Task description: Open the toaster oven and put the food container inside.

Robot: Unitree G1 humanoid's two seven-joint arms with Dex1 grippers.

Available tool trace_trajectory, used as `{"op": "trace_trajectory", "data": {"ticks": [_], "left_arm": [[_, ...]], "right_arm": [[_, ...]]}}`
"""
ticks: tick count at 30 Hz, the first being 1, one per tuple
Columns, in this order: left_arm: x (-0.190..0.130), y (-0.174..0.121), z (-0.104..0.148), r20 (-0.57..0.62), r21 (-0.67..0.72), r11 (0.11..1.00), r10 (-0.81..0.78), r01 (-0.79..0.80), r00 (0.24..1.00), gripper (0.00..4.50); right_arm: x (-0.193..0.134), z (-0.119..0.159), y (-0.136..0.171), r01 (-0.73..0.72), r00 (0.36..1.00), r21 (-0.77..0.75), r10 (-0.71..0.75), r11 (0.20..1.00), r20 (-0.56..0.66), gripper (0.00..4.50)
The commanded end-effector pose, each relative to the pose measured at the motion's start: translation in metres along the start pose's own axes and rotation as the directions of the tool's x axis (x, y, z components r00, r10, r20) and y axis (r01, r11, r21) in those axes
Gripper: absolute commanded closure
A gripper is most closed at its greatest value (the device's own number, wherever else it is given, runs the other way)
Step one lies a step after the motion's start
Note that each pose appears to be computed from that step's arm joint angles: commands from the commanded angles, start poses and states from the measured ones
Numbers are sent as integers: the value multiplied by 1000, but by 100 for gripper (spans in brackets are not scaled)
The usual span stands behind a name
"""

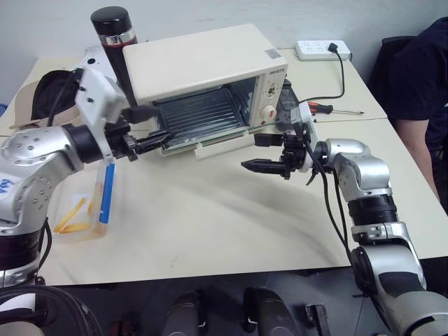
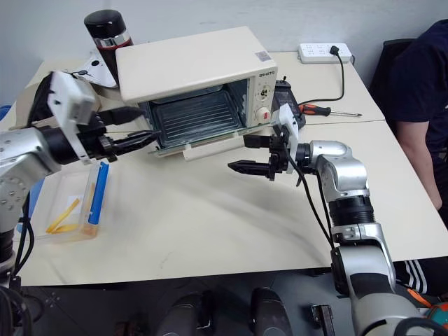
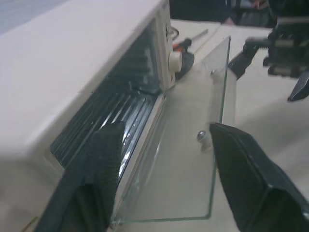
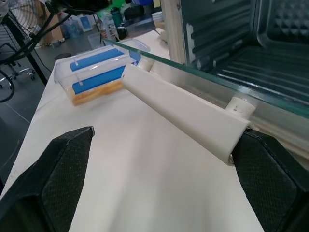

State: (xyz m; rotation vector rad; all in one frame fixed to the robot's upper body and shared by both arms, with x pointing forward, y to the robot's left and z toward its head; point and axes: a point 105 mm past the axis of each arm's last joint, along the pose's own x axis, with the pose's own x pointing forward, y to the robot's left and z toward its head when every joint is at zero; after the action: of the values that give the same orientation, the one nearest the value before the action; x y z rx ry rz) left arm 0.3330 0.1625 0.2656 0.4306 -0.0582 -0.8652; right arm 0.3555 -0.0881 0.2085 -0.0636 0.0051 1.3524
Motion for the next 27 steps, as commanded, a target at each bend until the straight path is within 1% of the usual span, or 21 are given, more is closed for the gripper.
{"op": "trace_trajectory", "data": {"ticks": [1, 4, 6, 10, 15, 18, 20, 24, 27], "left_arm": [[13, 4, -4, -28, 95, 995, -21, 24, 999, 301], [22, 5, -14, -72, 132, 990, -48, 58, 996, 392], [26, 1, -19, -91, 127, 987, -84, 95, 992, 446], [30, -13, -33, -151, 128, 974, -166, 186, 974, 446], [26, -38, -52, -226, 118, 946, -269, 301, 936, 446], [18, -51, -66, -272, 101, 934, -304, 342, 913, 446], [13, -58, -76, -304, 87, 933, -308, 349, 901, 446], [3, -64, -87, -345, 80, 939, -287, 333, 894, 446], [-6, -63, -84, -335, 54, 960, -240, 273, 911, 446]], "right_arm": [[10, 7, 14, -41, 999, -23, 41, 999, 33, 0], [6, 5, 17, -27, 999, -21, 28, 999, 32, 0], [1, 4, 18, -4, 999, -17, 4, 1000, 35, 0], [-16, 3, 21, 59, 998, -18, -59, 998, 26, 0], [-51, -3, 28, 149, 988, -23, -149, 989, -31, 0], [-71, -2, 39, 165, 984, -30, -167, 986, -69, 0], [-82, 4, 49, 147, 985, -38, -150, 988, -87, 0], [-82, 16, 62, 94, 991, -44, -97, 995, -87, 0], [-74, 26, 67, 47, 996, -56, -51, 997, -72, 0]]}}
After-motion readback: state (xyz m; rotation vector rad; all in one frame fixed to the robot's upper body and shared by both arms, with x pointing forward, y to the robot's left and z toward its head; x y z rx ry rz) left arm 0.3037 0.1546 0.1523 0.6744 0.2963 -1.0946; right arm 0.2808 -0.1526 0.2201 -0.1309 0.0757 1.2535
